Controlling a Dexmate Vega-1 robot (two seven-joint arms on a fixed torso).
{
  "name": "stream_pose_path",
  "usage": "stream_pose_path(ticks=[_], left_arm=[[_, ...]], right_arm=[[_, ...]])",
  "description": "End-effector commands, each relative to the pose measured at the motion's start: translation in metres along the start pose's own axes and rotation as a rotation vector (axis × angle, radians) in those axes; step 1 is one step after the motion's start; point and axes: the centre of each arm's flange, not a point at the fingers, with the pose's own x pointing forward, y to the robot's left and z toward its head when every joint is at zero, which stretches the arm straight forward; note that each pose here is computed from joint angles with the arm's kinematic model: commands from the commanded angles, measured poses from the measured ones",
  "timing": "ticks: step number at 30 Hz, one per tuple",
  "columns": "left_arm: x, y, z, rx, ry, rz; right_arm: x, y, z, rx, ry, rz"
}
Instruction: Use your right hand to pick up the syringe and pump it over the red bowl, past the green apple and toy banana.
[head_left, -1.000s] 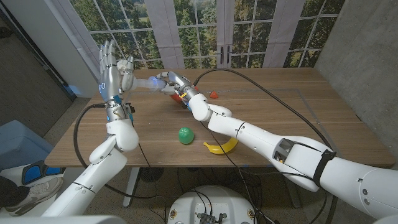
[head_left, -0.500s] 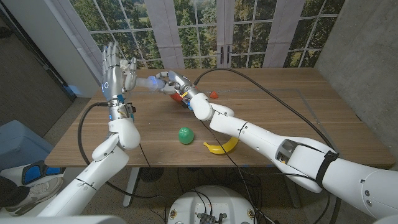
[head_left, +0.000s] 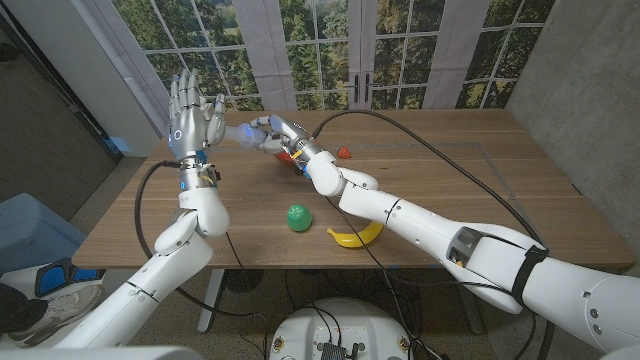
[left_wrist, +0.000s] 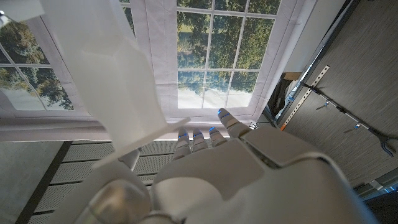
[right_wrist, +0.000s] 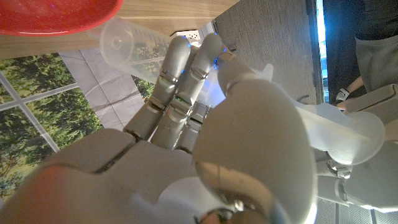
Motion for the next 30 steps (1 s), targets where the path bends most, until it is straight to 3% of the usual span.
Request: stream_pose_path(ticks=[1,30], left_arm=[[-0.0015,-0.0009,0.0013,0.065,0.015,-0.021],[0.0039,-0.0101,-0.0063,0.036,0.034,-0.052]], right_arm=[[-0.0045,0.0009,0.0084,-0.006,-0.034,-0.011],[-0.0064,-0.0011,0.015,0.008,-0.061,-0.005]])
